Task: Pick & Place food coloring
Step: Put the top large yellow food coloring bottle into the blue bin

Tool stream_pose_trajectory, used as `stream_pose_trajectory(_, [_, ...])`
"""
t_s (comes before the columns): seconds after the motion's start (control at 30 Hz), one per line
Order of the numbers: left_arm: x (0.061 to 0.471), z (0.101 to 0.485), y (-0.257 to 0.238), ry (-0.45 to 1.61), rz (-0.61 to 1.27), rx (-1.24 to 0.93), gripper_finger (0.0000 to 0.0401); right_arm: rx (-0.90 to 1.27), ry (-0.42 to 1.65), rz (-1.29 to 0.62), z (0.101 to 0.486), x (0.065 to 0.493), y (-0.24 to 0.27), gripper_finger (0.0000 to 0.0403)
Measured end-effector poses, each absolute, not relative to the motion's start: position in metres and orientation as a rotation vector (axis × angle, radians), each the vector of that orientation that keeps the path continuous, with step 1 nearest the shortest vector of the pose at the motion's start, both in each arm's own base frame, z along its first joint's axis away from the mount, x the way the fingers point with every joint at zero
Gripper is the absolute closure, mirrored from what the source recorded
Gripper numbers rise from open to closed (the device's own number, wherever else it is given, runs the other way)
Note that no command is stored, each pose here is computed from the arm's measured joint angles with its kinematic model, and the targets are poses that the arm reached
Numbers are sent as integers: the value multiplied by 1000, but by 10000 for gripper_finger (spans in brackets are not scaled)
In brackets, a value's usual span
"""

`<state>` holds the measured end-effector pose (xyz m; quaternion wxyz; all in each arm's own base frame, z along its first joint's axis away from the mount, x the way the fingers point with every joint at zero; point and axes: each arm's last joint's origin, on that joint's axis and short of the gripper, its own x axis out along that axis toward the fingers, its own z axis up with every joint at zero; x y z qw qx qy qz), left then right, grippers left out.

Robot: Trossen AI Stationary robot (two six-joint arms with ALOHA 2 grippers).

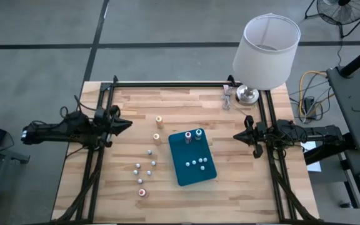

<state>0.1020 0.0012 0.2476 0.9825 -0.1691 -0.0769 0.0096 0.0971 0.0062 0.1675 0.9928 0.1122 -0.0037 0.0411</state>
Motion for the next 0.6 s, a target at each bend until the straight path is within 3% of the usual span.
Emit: stream_pose_trajectory(0.6, [142,340,3,-104,106,-207,401,225,-7,82,167,97,6,394])
